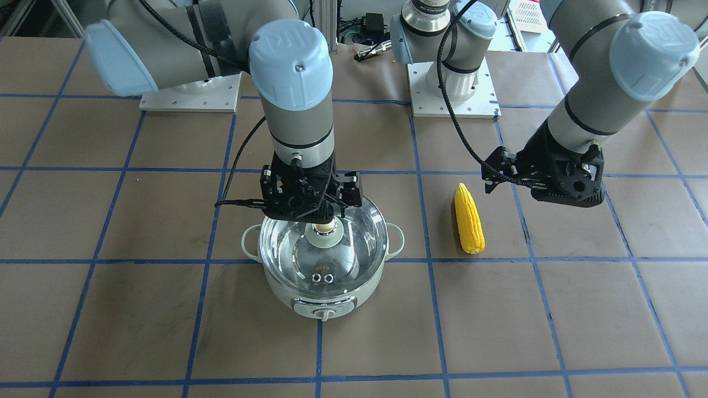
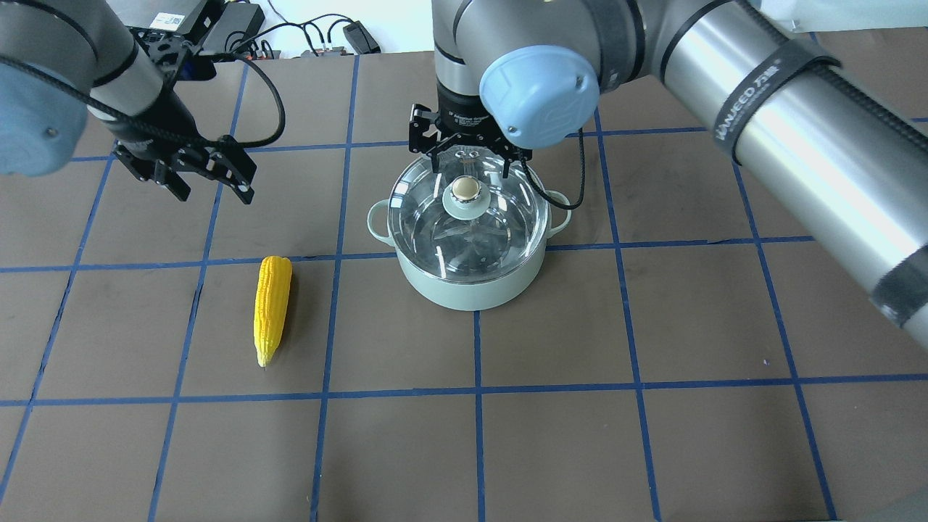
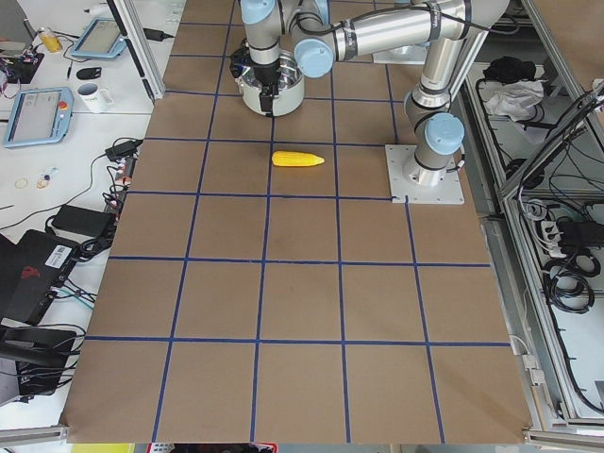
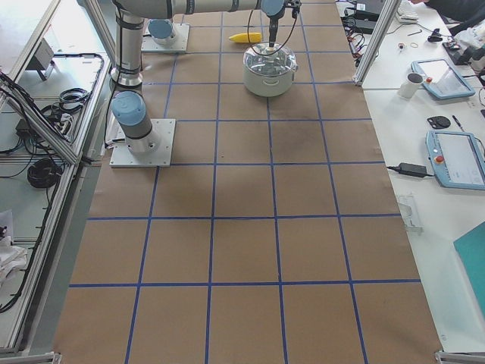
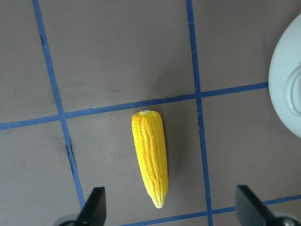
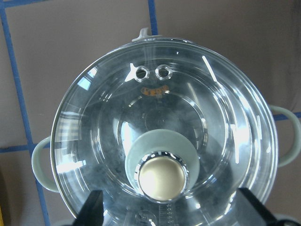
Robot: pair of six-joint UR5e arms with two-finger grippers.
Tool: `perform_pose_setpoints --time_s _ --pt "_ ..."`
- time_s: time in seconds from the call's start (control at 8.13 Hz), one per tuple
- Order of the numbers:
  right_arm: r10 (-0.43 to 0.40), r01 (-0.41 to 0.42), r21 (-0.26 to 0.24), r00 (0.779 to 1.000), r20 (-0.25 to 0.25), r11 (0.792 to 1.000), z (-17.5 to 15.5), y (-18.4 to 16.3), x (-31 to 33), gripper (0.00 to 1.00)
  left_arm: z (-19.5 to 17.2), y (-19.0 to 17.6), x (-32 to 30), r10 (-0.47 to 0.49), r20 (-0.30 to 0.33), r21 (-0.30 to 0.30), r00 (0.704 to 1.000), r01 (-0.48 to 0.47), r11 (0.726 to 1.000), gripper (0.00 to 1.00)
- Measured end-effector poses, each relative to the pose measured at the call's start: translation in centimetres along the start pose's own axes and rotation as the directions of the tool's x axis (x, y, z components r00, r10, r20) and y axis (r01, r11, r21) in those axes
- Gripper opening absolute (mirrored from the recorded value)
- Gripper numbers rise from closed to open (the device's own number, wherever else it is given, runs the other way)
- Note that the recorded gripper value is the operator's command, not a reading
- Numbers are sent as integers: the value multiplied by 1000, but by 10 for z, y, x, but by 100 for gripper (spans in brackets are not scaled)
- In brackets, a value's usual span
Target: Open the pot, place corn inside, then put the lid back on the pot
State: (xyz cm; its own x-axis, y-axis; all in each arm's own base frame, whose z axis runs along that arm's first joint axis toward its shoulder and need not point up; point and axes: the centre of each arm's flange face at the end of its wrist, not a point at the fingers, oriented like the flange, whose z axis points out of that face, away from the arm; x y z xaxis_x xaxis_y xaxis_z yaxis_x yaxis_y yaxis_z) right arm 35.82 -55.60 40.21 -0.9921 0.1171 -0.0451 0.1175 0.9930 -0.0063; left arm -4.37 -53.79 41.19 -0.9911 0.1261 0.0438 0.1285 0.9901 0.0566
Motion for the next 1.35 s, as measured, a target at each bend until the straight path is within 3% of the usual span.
perform_pose_setpoints --time_s 0.25,0.61,0.74,1.11,1.35 --pt "-7 7 6 1000 5 1000 37 -2 -17 96 67 16 2 -15 -39 -74 999 12 997 100" --pt "-8 8 2 1000 -17 1000 60 -2 -17 70 136 10 -4 -35 -66 -165 997 24 986 100" --pt "-12 12 5 1000 -28 1000 62 -2 -15 65 156 1 -7 -58 -64 -176 996 46 983 100" --pt "-9 10 10 999 -33 1000 61 -2 -14 33 189 -13 -14 -84 -54 -176 995 74 982 100" --pt "-5 6 13 999 -31 1000 58 -1 -14 27 207 -15 -16 -82 -44 -186 996 72 980 100"
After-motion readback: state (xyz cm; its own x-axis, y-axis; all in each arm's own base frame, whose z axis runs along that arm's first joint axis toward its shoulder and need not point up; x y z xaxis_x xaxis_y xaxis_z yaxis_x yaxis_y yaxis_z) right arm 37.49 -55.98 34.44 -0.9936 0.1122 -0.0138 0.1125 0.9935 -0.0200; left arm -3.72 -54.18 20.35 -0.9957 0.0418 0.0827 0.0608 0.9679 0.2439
